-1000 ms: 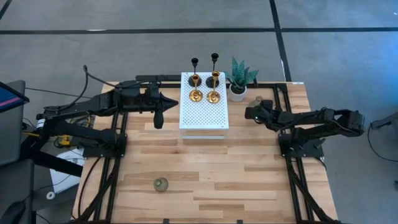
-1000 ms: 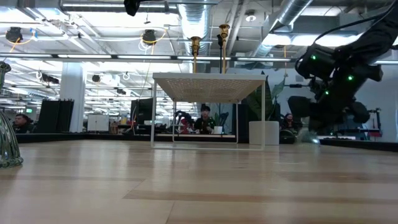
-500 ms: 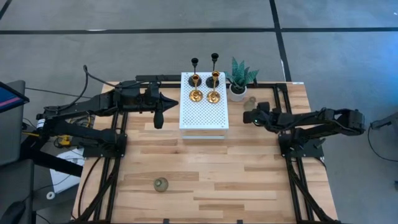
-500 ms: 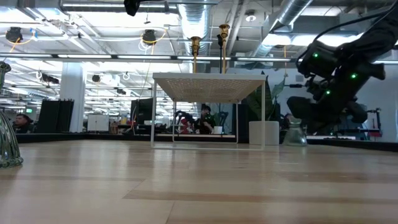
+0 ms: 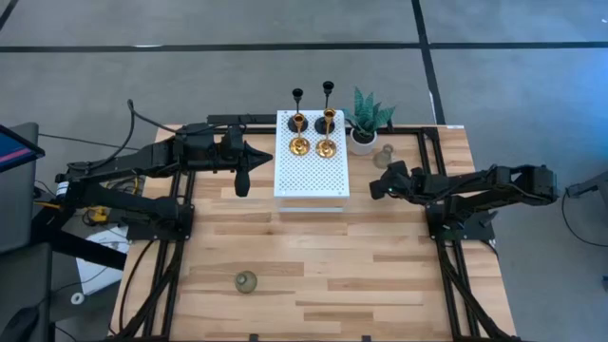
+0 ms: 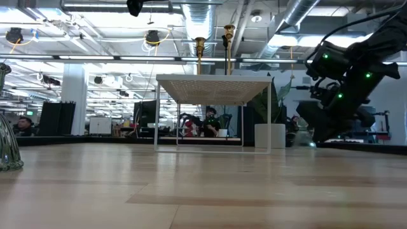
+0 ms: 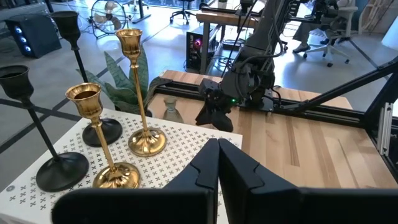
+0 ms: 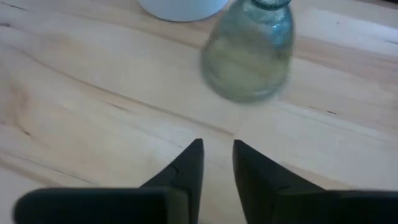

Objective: Pick & Place candle stick holders
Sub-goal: Put the top green glass candle holder on the shelf

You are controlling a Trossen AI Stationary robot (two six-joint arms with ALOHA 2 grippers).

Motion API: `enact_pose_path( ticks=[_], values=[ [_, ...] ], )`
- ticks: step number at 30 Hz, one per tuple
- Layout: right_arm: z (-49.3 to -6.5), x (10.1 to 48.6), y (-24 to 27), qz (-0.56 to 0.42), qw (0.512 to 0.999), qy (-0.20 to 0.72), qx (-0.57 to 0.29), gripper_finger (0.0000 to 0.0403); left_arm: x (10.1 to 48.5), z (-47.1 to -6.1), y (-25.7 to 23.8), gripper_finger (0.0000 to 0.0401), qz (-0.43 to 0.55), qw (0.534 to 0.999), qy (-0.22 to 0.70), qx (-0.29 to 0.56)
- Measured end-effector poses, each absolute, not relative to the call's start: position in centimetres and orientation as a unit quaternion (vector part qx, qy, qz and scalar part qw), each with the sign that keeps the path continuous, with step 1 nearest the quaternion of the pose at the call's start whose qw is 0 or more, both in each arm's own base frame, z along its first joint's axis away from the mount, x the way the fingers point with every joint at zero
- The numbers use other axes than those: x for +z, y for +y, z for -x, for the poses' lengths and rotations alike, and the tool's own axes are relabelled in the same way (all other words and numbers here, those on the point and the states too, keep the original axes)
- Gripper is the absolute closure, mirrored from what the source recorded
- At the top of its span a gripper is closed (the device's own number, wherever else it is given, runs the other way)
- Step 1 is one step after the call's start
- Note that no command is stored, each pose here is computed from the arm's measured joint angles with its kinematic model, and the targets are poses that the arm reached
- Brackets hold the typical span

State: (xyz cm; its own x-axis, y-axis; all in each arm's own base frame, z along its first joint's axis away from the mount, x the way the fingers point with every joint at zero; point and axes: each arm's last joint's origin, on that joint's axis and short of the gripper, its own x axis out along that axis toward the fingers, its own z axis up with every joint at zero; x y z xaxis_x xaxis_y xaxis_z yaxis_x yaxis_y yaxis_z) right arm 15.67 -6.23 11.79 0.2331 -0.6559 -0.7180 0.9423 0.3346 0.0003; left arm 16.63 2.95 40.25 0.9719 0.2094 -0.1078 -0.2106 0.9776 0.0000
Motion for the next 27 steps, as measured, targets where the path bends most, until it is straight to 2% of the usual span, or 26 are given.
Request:
enact_pose_path(
  ticks=[4,11,15,21,27],
  values=[
    [-15.6,11.8,-6.2,-0.223,0.75,0.322,-0.533,0.028,40.3,-16.6,2.9,0.0393,0.006,0.993,0.054,0.106],
    [-15.6,11.8,-6.4,-0.211,0.747,0.311,-0.548,0.0151,40.3,-16.6,2.9,0.0393,0.006,0.993,0.054,0.106],
    [-15.5,11.9,-6.5,-0.203,0.744,0.303,-0.561,0.0097,40.3,-16.6,2.9,0.0393,0.006,0.993,0.054,0.106],
    [-15.5,12.2,-7.6,-0.221,0.736,0.271,-0.58,0.0058,40.3,-16.6,2.9,0.0393,0.006,0.993,0.054,0.106],
    [-15.5,12.7,-9.2,-0.233,0.735,0.233,-0.592,0.0065,40.3,-16.6,2.9,0.0393,0.007,0.993,0.053,0.106]
  ],
)
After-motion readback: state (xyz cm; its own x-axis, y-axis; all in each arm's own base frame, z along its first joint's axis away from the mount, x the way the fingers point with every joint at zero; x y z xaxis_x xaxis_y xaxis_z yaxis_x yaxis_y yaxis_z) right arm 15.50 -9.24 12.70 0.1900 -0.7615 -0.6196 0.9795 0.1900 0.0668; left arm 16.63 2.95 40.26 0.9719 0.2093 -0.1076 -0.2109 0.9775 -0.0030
